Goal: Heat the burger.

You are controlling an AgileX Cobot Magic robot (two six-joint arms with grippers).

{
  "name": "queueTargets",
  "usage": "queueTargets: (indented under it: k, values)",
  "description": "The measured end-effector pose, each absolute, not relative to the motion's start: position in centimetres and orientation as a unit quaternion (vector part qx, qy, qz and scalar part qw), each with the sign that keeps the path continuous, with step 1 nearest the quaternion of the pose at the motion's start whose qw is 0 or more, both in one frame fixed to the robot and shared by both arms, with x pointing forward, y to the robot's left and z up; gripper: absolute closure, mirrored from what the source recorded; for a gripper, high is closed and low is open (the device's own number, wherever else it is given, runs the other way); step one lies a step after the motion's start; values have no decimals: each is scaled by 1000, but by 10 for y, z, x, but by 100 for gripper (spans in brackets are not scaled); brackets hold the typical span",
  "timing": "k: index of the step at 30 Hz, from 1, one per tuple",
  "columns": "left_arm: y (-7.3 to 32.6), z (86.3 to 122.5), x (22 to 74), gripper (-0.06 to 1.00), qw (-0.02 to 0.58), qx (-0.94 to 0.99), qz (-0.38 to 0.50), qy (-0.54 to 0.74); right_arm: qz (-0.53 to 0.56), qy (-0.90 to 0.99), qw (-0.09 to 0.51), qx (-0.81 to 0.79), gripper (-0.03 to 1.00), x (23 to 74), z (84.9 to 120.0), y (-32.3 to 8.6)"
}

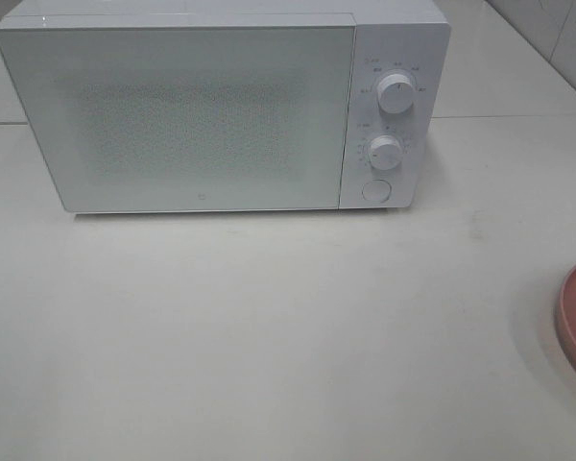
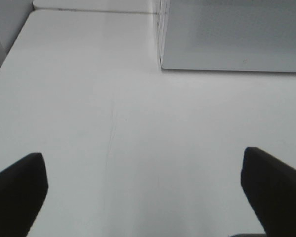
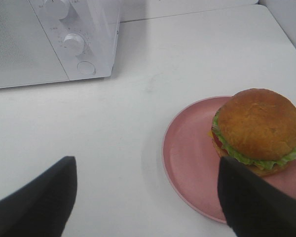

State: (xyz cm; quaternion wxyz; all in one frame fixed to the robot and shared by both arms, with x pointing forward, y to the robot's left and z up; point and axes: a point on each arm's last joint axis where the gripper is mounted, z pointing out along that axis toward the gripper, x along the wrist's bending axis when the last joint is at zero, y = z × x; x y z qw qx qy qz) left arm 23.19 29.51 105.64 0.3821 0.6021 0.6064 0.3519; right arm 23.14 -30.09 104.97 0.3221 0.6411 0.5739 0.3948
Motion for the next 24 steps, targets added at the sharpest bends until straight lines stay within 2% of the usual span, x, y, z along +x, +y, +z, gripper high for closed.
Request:
queueTargets:
  k: [24]
  values:
    - [295, 1056, 230, -5, 385, 600, 356, 604, 395, 574, 322, 641, 22, 231, 1050, -301]
